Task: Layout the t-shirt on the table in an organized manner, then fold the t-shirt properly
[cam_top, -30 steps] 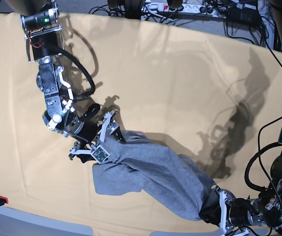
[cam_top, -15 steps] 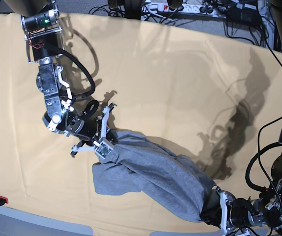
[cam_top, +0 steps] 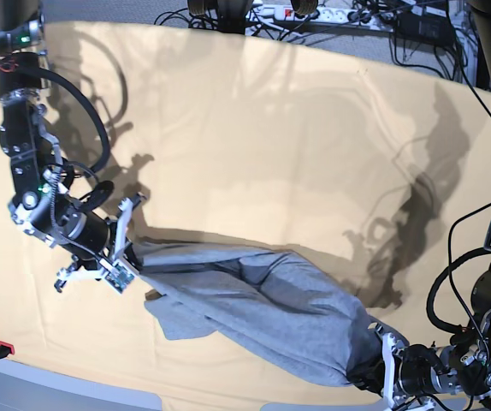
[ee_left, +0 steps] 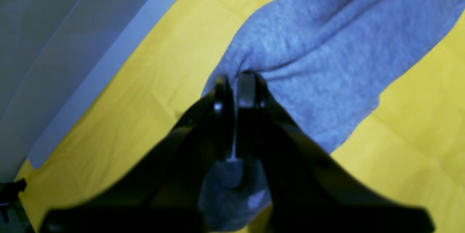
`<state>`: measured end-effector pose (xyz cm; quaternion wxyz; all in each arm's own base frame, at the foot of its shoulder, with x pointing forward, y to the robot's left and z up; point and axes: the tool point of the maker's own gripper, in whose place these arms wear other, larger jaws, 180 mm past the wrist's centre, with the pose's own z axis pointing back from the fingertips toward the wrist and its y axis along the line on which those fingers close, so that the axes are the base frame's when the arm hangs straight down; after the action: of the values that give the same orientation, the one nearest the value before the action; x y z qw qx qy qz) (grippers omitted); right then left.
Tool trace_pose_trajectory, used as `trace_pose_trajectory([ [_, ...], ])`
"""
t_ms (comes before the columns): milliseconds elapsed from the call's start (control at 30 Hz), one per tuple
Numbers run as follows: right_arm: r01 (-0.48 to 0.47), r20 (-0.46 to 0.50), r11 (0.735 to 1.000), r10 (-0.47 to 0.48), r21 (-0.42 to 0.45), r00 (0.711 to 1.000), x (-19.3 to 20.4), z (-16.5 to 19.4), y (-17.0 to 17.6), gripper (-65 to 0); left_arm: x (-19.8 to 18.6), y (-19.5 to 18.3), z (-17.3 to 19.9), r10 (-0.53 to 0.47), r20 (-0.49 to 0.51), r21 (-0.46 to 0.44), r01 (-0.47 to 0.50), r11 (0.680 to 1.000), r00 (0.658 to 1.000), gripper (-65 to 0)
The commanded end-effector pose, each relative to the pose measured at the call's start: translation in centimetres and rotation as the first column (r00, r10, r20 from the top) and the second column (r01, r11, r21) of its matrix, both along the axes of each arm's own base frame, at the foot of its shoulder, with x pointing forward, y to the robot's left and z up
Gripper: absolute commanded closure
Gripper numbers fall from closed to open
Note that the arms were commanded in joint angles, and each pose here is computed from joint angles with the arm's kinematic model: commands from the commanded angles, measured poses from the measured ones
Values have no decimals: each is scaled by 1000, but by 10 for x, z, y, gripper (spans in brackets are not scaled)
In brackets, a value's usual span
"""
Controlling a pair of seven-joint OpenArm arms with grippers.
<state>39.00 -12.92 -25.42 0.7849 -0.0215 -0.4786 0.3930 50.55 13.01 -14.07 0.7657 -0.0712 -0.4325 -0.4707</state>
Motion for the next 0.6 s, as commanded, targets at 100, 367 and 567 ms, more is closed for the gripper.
trace_pose_trajectory([
  [100,36,73,999,-35,-5,997,-1,32,-28,0,6,-2,29,-3,65,-30,5,1000,998,0],
  [367,3,126,999,-9,49,992,-30,75,-61,0,5,-3,29,-6,63,-35,8,999,998,0],
  [567,-28,185,997,15,67,983,-42,108,-78,0,3,-8,31,-20,53,-65,23,998,998,0],
])
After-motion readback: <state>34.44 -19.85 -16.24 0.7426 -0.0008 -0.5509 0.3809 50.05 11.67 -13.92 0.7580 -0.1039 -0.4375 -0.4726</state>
